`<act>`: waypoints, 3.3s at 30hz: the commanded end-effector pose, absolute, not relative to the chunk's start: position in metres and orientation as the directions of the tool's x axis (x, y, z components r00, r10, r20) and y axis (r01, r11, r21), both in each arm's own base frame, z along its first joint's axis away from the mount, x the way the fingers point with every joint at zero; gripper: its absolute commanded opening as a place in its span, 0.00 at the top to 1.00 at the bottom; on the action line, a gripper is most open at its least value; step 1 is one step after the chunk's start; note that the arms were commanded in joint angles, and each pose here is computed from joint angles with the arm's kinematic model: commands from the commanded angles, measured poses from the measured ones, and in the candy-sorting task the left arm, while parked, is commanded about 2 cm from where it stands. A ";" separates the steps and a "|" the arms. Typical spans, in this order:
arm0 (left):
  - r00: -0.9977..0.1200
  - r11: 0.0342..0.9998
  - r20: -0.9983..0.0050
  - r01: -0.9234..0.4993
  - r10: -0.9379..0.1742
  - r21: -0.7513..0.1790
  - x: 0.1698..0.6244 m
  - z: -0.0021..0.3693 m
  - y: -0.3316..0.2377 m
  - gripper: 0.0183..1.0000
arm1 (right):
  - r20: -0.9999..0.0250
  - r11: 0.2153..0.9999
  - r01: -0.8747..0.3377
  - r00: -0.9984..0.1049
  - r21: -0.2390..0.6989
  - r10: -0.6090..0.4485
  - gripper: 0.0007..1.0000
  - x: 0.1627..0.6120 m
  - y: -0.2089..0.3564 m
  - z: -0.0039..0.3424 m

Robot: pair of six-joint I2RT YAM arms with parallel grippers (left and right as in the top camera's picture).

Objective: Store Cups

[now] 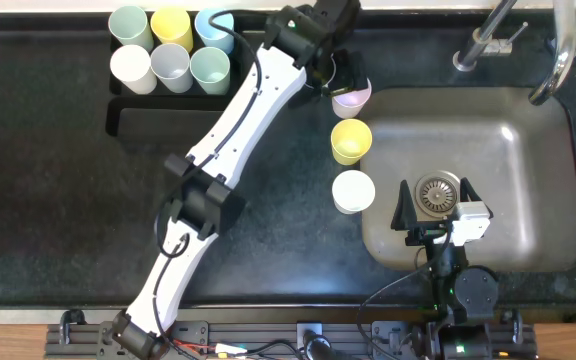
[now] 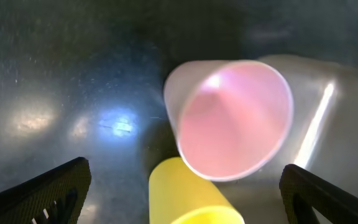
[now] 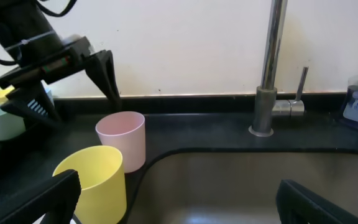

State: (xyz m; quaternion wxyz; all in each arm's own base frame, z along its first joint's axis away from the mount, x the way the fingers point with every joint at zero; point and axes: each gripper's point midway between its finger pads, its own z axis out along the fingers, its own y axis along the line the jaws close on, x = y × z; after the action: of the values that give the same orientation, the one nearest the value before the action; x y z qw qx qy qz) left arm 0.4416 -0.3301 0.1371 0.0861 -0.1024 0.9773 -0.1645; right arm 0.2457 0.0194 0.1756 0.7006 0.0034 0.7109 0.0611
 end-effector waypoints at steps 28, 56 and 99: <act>-0.920 0.889 -0.051 -0.361 -0.389 -0.281 0.455 0.096 -0.309 0.00 | -0.996 0.993 -0.078 -0.019 0.085 0.084 0.00 0.246 0.018 0.172; -0.919 0.883 -0.075 -0.346 -0.387 -0.317 0.462 0.104 -0.314 0.98 | -0.996 0.993 -0.078 -0.019 0.085 0.084 0.00 0.246 0.018 0.172; -0.412 0.424 -0.104 -0.890 -0.905 -0.166 0.385 0.147 0.082 0.98 | -0.996 0.993 -0.078 -0.019 0.085 0.084 0.00 0.246 0.018 0.172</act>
State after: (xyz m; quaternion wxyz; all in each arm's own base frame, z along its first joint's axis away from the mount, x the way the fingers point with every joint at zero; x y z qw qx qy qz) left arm 0.3827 0.0860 0.1581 0.1033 -0.5243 0.8443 -0.0397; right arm 0.2457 0.0195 0.1755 0.7005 0.0032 0.7110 0.0609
